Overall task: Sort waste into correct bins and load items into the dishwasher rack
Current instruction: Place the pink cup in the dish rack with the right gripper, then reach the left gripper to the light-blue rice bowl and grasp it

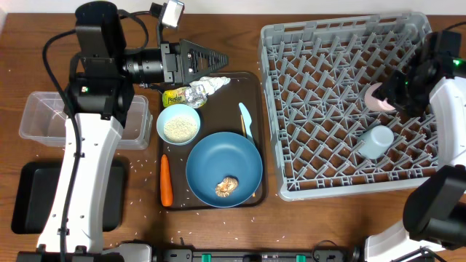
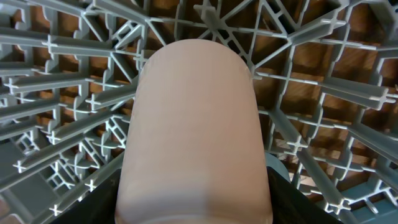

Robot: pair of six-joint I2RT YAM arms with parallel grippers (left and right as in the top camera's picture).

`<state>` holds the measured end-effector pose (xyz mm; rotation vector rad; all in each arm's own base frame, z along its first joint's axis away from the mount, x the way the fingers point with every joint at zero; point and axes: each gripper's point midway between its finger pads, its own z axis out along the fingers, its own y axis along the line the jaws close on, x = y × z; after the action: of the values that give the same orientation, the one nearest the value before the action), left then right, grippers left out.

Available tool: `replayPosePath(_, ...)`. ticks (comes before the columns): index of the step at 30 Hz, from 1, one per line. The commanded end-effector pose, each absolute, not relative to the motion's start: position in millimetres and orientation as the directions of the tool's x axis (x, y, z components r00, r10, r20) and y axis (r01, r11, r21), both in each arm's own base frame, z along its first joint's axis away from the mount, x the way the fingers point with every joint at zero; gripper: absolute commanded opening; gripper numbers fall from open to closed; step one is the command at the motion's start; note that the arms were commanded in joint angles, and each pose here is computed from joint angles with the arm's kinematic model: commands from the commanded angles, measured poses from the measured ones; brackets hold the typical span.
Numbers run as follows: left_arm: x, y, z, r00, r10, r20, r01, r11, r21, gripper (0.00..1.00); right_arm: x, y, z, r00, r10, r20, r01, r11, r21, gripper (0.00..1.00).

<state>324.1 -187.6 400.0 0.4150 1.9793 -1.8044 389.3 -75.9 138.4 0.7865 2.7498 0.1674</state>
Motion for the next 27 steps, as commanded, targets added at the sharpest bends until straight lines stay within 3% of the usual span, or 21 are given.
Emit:
replayPosePath(1,324.4,-188.2,402.9,-0.849,-0.061,-0.524,0.517,0.107,-0.849,0.77,394.3,-61.4,137.2,-0.82,0.526,-0.226,0.491,0.849,0.192,0.5)
replayPosePath(10,325.1,-188.1,402.8,-0.849,-0.063,-0.525,0.517,0.11,-0.849,0.76,398.1,-60.1,141.7,-0.821,0.517,-0.242,0.474,0.854,0.214,0.45)
replayPosePath(21,325.2,-188.1,402.7,-0.849,-0.063,-0.525,0.516,0.111,-0.849,0.77,384.5,-59.5,142.7,-0.826,0.526,-0.205,0.493,0.849,0.191,0.48)
replayPosePath(24,325.2,-188.1,402.7,-0.849,-0.063,-0.525,0.516,0.111,-0.849,0.77,384.0,-67.1,142.0,-0.809,0.545,-0.22,0.522,0.838,0.158,0.55)
replayPosePath(27,325.1,-188.1,402.7,-0.849,-0.063,-0.525,0.517,0.111,-0.849,0.76,383.8,-66.2,141.8,-0.81,0.544,-0.216,0.52,0.839,0.161,0.71)
